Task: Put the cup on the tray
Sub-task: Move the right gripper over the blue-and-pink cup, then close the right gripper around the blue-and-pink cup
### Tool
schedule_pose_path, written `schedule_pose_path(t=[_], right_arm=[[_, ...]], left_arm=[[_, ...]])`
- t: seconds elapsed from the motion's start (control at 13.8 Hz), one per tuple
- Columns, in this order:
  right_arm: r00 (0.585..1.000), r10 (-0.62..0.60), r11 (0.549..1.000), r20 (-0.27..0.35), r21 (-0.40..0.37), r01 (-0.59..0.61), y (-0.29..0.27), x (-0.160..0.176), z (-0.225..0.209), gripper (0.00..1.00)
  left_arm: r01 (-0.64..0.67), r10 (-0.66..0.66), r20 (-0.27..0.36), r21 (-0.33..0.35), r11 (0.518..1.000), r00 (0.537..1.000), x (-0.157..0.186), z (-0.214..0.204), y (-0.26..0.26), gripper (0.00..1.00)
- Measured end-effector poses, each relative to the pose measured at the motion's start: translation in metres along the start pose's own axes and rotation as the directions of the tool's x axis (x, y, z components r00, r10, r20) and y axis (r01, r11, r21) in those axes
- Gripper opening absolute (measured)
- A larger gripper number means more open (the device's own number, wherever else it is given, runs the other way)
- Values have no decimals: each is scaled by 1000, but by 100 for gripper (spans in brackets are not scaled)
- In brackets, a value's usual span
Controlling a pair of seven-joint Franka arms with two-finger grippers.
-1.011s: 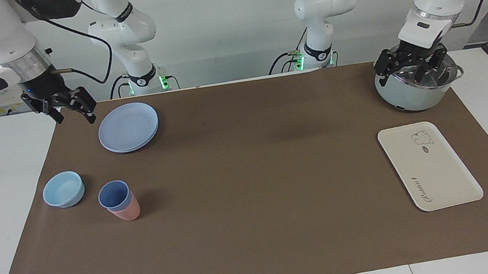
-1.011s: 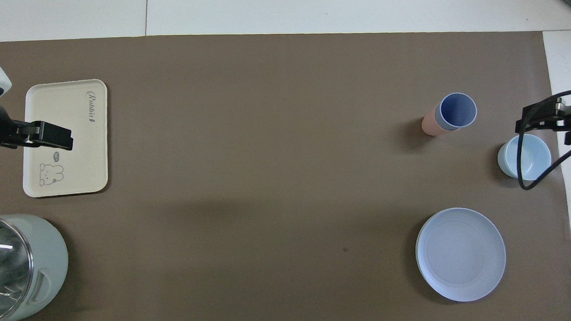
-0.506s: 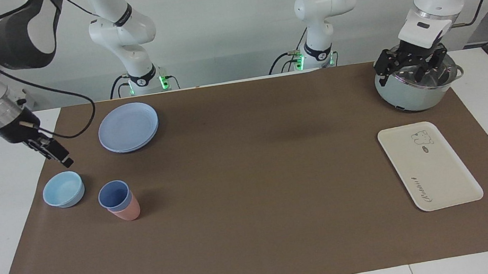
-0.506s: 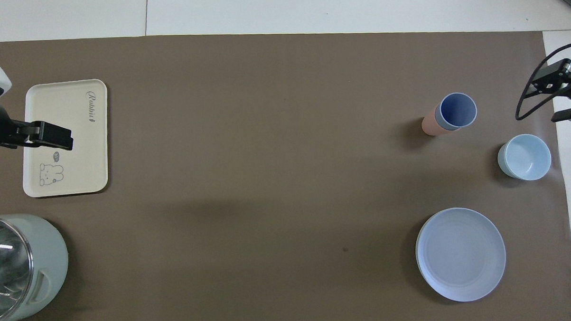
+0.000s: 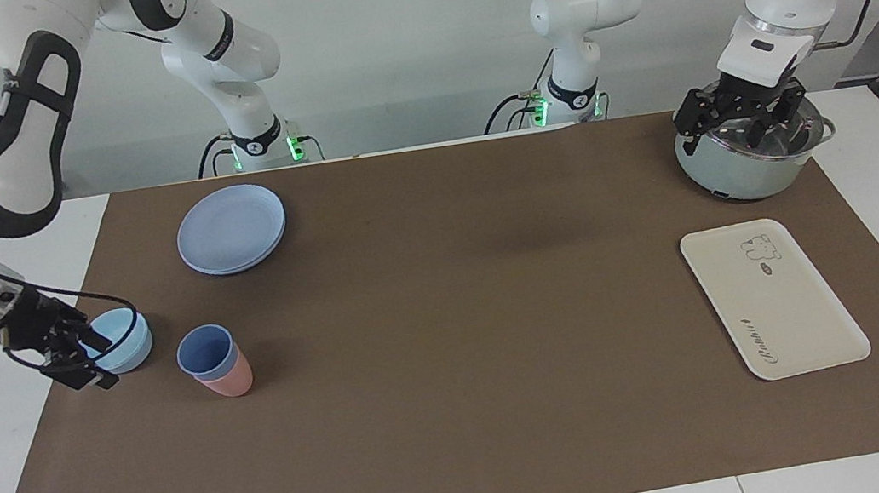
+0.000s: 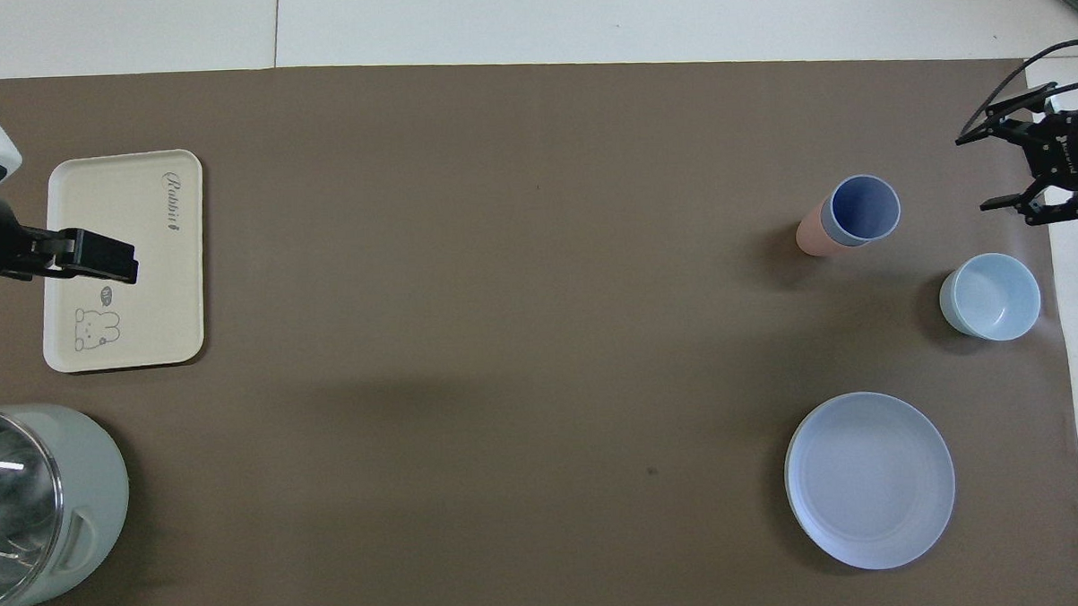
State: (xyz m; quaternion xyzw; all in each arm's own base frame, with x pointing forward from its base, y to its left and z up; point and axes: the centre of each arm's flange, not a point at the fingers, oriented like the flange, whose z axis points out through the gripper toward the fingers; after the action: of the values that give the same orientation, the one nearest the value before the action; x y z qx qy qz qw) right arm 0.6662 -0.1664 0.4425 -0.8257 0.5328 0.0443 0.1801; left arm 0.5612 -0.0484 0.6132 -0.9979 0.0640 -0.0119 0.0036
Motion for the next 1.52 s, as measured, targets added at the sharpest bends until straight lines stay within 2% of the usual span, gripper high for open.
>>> schedule_pose_path(t=[0.36, 0.51, 0.72, 1.01, 1.52], right_arm=[[983, 120, 992, 142, -42, -115, 14, 18, 81, 92], [967, 191, 981, 166, -72, -181, 20, 19, 103, 93], [945, 261, 965, 198, -95, -246, 20, 15, 122, 95], [922, 294, 955, 252, -112, -274, 24, 11, 150, 95], [900, 310, 951, 308, -95, -295, 20, 2, 156, 97]], left_arm=[[0, 0, 0, 0, 1000, 1000, 0, 0, 0, 100], [0, 0, 0, 0, 1000, 1000, 0, 0, 0, 100], [0, 0, 0, 0, 1000, 1000, 0, 0, 0, 100], [0, 0, 0, 0, 1000, 1000, 0, 0, 0, 100], [0, 0, 0, 0, 1000, 1000, 0, 0, 0, 100]])
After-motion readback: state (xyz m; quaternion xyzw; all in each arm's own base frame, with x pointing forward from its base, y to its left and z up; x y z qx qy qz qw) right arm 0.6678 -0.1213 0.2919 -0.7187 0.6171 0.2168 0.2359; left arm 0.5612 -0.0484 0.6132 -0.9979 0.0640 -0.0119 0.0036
